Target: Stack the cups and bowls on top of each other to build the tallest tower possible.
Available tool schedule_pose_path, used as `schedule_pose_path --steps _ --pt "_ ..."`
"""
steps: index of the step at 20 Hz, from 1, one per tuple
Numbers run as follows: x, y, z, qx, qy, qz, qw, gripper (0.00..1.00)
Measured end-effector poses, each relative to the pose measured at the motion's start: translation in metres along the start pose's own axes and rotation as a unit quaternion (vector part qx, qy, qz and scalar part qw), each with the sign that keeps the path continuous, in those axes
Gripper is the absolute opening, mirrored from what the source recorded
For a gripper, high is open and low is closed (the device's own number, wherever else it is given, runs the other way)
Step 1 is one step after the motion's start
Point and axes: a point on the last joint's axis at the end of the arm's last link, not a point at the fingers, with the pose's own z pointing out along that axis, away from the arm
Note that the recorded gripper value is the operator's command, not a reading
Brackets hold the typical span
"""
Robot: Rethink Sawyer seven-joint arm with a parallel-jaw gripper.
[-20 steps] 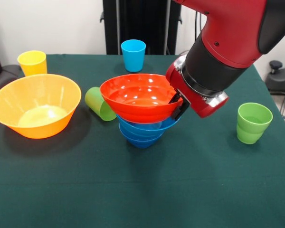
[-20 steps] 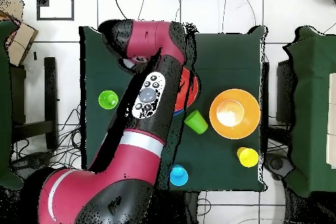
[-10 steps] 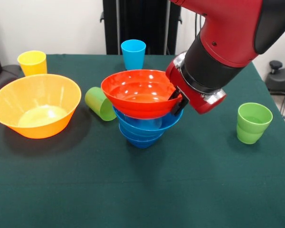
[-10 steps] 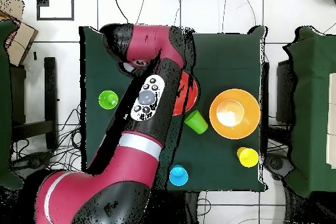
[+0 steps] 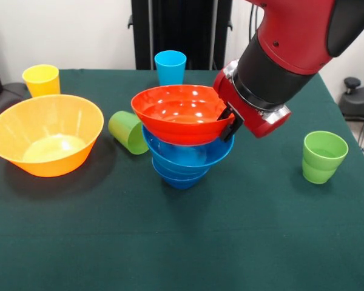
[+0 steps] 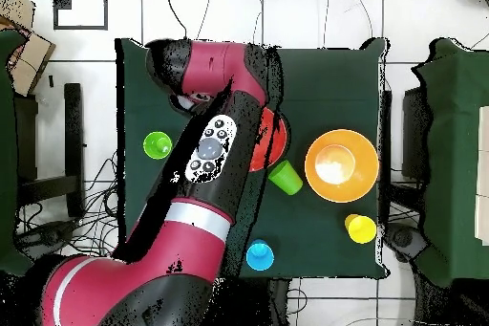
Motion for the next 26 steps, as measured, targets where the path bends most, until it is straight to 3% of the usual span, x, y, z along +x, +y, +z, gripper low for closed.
schedule_pose_path --steps 8,26 --pt "-0.0042 -0.0015 -0.0087 -0.011 -0.010 0.003 0.9999 0.00" --pt "-0.0081 -0.0001 -0.0050 -0.023 -0.026 0.004 0.9994 0.00"
